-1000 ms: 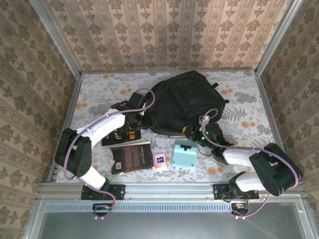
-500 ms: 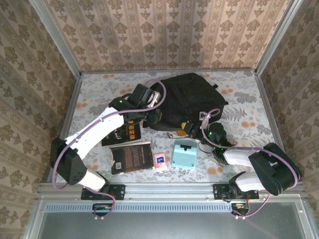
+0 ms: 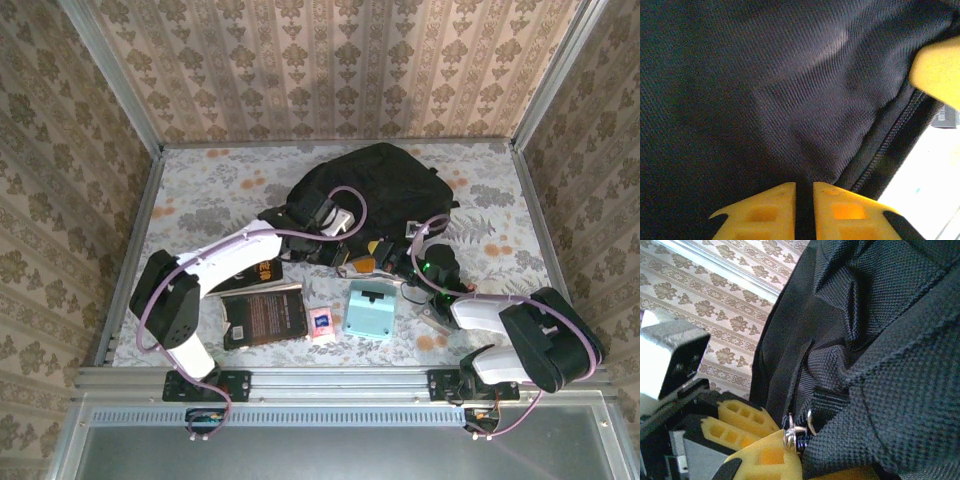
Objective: Pack the student bag
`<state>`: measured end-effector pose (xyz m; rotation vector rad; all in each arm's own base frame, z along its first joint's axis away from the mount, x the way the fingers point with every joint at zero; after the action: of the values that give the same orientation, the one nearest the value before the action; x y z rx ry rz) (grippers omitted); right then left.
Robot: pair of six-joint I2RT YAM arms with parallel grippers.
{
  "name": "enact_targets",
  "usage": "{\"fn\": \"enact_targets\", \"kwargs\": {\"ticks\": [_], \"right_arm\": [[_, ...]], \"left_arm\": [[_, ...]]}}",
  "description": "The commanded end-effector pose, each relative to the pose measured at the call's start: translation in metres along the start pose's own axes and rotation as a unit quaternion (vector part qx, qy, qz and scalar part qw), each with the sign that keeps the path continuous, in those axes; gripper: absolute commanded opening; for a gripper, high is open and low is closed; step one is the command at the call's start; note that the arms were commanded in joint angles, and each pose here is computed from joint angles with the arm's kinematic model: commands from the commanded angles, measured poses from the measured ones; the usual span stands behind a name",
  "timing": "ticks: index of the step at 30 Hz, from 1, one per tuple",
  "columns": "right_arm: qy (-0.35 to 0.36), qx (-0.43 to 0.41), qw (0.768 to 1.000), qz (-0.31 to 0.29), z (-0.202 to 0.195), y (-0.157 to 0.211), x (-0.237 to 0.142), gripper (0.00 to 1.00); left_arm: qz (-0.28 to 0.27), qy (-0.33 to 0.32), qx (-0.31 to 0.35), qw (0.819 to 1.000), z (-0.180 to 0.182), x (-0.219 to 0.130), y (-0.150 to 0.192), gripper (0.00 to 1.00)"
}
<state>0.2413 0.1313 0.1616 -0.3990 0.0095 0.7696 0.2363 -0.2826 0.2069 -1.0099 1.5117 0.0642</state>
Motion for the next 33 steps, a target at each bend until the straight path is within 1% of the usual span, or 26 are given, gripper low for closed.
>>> {"fn": "enact_targets", "kwargs": {"ticks": [1,4,5,6,7,8,9,10,11,13,15,17,20,21,24,26,28,31,33], "right_arm": [[-0.043,0.010,0.998,-0.044,0.014,-0.016,0.002,0.00],[-0.027,0.036,0.998,-0.054,0.005,-0.016,-0.001,0.00],[-0.009,0.049,0.997,-0.054,-0.005,-0.015,0.001,0.00],[-0.008,0.055,0.997,-0.052,-0.007,-0.015,0.001,0.00],[-0.013,0.057,0.997,-0.048,-0.007,-0.015,0.002,0.07],[-0.019,0.059,0.997,-0.043,-0.006,-0.016,0.003,0.23],[-0.021,0.065,0.997,-0.040,-0.007,-0.016,0.003,0.42],[-0.021,0.070,0.996,-0.040,-0.008,-0.017,0.003,0.53],[-0.020,0.074,0.996,-0.042,-0.009,-0.018,0.002,0.61],[-0.015,0.078,0.996,-0.048,-0.011,-0.020,0.000,0.68],[-0.002,0.084,0.995,-0.056,-0.013,-0.021,-0.002,0.77],[0.013,0.085,0.994,-0.062,-0.015,-0.023,-0.004,0.78],[0.053,0.103,0.990,-0.075,-0.026,-0.023,-0.007,0.72],[0.051,0.102,0.990,-0.085,-0.022,-0.025,-0.011,0.70],[0.062,0.108,0.987,-0.098,-0.026,-0.027,-0.016,0.65],[0.062,0.112,0.986,-0.105,-0.028,-0.029,-0.020,0.66],[0.063,0.117,0.985,-0.111,-0.029,-0.032,-0.023,0.71],[0.070,0.126,0.983,-0.117,-0.031,-0.034,-0.027,0.75],[0.076,0.132,0.981,-0.118,-0.033,-0.035,-0.027,0.75]], "left_arm": [[0.061,-0.010,-0.005,0.998,-0.006,0.012,0.034,0.12],[0.075,-0.040,0.002,0.996,-0.008,0.017,0.046,0.08],[0.079,-0.042,0.000,0.996,-0.008,0.019,0.050,0.07],[0.083,-0.043,-0.003,0.996,-0.007,0.023,0.053,0.07],[0.089,-0.046,-0.005,0.995,-0.006,0.026,0.055,0.06],[0.096,-0.052,-0.008,0.994,-0.005,0.029,0.058,0.04],[0.100,-0.056,-0.011,0.993,-0.004,0.031,0.059,0.02],[0.102,-0.058,-0.011,0.993,-0.003,0.033,0.060,0.01],[0.102,-0.062,-0.012,0.993,-0.002,0.033,0.059,0.01],[0.097,-0.065,-0.013,0.993,-0.002,0.032,0.057,0.00],[0.092,-0.068,-0.014,0.993,-0.001,0.029,0.055,0.00],[0.088,-0.069,-0.015,0.994,-0.001,0.027,0.054,0.00],[0.087,-0.072,-0.015,0.993,0.000,0.026,0.056,0.00],[0.088,-0.072,-0.017,0.993,0.000,0.027,0.056,0.00],[0.089,-0.073,-0.019,0.993,0.001,0.027,0.057,0.00],[0.089,-0.071,-0.019,0.993,0.001,0.028,0.057,0.00],[0.089,-0.071,-0.020,0.993,0.001,0.027,0.057,0.00],[0.089,-0.071,-0.019,0.993,0.001,0.027,0.057,0.00],[0.088,-0.070,-0.020,0.993,0.001,0.027,0.056,0.00]]}}
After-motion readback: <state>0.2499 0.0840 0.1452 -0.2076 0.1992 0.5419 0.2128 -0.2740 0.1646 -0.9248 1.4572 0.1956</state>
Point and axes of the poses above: each hand's point on the last joint's axis, 136 mm out from that joint toward the fingers, its own x axis out along the fingers, its own z axis along the line the jaws close on, y = z × x, the point moved 10 cm from there along -x, back along the fingers, and after that the axes turned 11 degrees about x, right-handed, at the moved point
